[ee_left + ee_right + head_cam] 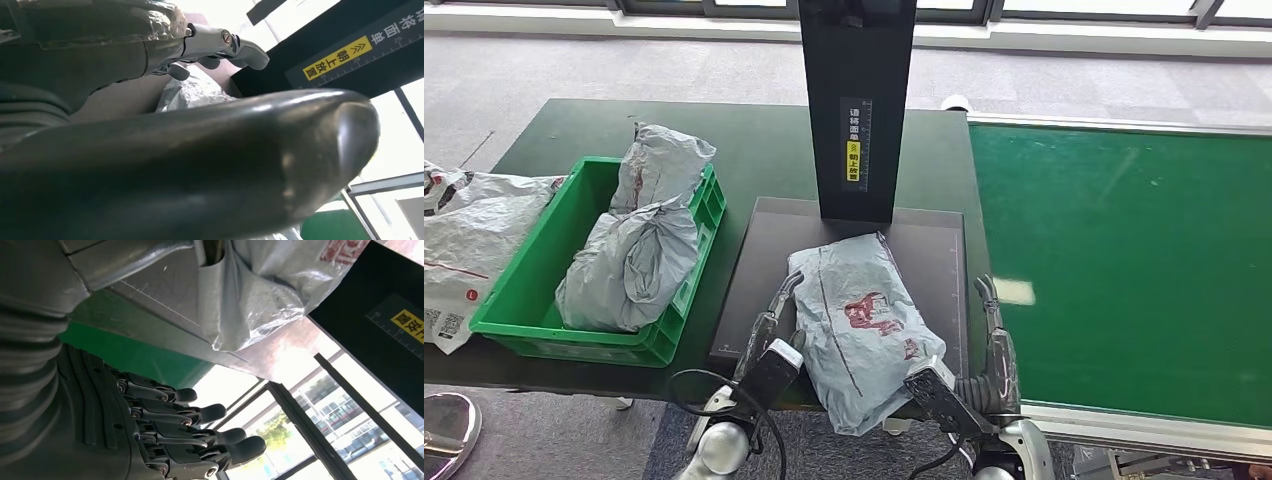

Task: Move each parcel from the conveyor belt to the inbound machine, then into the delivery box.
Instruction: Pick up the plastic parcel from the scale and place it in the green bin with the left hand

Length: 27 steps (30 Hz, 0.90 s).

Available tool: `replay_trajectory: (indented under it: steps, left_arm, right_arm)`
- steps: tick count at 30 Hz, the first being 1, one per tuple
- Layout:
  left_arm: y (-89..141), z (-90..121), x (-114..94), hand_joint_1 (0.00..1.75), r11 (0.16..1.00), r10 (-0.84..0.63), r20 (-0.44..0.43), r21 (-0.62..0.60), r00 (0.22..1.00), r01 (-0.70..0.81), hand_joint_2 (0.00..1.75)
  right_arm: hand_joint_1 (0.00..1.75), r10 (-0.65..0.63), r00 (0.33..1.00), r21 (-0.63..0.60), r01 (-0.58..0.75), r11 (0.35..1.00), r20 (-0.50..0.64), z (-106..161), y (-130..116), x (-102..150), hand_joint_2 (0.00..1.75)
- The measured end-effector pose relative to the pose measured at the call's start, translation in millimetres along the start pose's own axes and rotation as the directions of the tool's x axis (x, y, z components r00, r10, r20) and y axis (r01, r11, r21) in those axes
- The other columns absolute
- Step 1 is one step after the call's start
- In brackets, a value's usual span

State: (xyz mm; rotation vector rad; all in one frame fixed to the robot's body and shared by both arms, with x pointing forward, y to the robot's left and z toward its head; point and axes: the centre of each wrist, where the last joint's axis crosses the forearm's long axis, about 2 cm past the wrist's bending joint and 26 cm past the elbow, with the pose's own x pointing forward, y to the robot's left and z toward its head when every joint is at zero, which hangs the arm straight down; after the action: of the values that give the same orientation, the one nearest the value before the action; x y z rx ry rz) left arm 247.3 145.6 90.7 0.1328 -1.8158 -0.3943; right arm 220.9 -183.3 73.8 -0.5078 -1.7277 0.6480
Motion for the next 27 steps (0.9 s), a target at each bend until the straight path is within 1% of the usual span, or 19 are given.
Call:
replay_trajectory:
  steps: [2,4,6,8,10,12,16,20,22,25,27]
  left_arm:
    - [-1,-1,-1,0.0,1.0,0.006,-0.002,-0.009,1.0,-0.006,0.0]
    - [-2,-2,-2,0.0,1.0,0.02,-0.002,-0.019,1.0,-0.02,0.0]
    - [-2,-3,-2,0.0,0.999,0.034,-0.004,-0.028,0.999,-0.034,0.0]
    - [-3,-4,-2,0.0,0.999,0.042,-0.006,-0.034,0.999,-0.043,0.0]
    - [-3,-4,-2,0.0,0.998,0.046,-0.006,-0.036,0.999,-0.046,0.0]
    - [-4,-4,-2,0.0,0.998,0.05,-0.007,-0.038,0.999,-0.05,0.0]
    - [-4,-4,-2,0.0,0.996,0.071,-0.014,-0.052,0.997,-0.072,0.0]
    - [-4,-6,-2,0.0,0.997,0.059,-0.001,-0.058,0.998,-0.059,0.0]
    - [-5,-9,0,0.0,0.998,0.029,0.037,-0.058,0.999,-0.027,0.0]
    - [-11,-17,2,0.0,0.999,-0.031,0.136,-0.034,0.99,0.036,0.0]
    - [-15,-21,3,0.0,0.997,-0.067,0.179,-0.012,0.982,0.07,0.0]
  right_arm:
    - [0.0,-0.007,1.0,-0.008,0.007,1.0,-0.028,-1,-1,-4,1.75]
    - [0.0,0.015,0.996,-0.03,-0.017,0.999,-0.086,-4,-3,-13,1.75]
    - [0.0,0.096,0.982,-0.073,-0.109,0.991,-0.16,-10,-5,-26,1.75]
    - [0.0,0.192,0.956,-0.13,-0.224,0.966,-0.222,-17,-9,-38,1.75]
    - [0.0,0.247,0.934,-0.166,-0.295,0.941,-0.26,-22,-12,-46,0.87]
    - [0.0,0.267,0.919,-0.157,-0.322,0.934,-0.291,-25,-14,-52,0.0]
    - [0.0,0.313,0.879,-0.031,-0.347,0.937,-0.36,-30,-9,-59,0.0]
    - [0.0,0.34,0.865,-0.039,-0.38,0.924,-0.369,-33,-8,-62,0.0]
    - [0.0,0.336,0.872,-0.035,-0.371,0.928,-0.355,-35,-7,-61,0.0]
    - [0.0,0.301,0.896,-0.031,-0.329,0.944,-0.327,-37,-4,-56,0.0]
    - [0.0,0.282,0.905,-0.034,-0.308,0.951,-0.317,-40,-1,-53,0.0]
